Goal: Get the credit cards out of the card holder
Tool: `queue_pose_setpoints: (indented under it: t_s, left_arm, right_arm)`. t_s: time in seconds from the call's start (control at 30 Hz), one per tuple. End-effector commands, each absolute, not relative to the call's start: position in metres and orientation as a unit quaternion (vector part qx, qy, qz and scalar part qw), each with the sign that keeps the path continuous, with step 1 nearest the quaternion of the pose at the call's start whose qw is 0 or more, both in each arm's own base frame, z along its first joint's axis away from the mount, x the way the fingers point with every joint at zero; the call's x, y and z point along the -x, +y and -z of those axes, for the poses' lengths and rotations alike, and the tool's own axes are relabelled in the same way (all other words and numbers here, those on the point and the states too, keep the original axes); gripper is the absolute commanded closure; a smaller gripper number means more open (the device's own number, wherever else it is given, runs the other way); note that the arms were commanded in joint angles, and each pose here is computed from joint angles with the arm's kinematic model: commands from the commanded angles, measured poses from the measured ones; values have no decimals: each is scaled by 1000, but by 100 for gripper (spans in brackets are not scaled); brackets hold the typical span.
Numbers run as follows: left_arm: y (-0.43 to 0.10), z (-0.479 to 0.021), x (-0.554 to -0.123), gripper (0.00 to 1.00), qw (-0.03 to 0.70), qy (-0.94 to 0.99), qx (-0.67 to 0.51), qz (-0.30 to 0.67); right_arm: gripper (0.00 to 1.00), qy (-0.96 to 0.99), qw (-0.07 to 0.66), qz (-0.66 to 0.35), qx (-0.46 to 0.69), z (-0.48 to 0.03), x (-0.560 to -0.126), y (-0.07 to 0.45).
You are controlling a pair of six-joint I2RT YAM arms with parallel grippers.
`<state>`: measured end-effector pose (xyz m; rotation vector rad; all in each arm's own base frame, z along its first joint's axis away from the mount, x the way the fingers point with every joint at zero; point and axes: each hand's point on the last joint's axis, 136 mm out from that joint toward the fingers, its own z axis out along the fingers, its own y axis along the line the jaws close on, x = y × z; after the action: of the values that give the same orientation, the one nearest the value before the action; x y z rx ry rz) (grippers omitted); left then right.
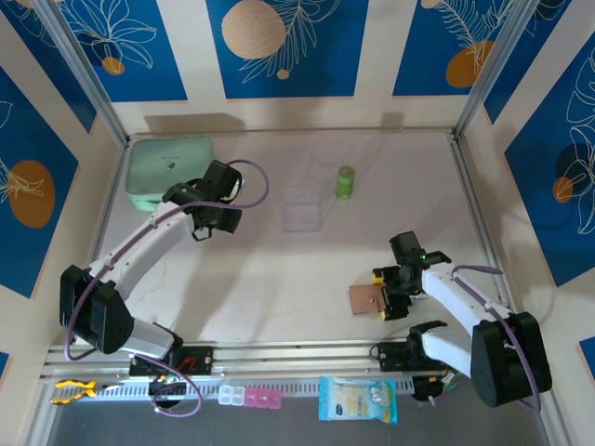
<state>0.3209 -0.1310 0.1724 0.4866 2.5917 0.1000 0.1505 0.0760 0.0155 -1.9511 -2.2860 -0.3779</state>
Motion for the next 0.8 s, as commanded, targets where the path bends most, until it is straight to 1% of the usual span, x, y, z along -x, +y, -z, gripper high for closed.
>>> queue_pose_setpoints:
  t_s: [0.0, 0.33, 0.53, 0.77]
  left_arm:
    - [-125, -165, -322, 59, 238, 954, -175, -46]
    - [-123, -162, -323, 59, 233, 956, -172, -47]
    - [-123, -161, -324, 59, 232, 958, -167, -35]
    - [-122, -162, -325, 58, 232, 959, -162, -28]
  right_arm:
    - [17, -756, 53, 108, 643, -11, -144, 70]
    - [25, -760, 41, 116, 638, -21, -149, 73]
    - [26, -783, 20, 106, 613, -33, -158, 75]
    - [26, -832, 9, 103, 545, -42, -179, 93]
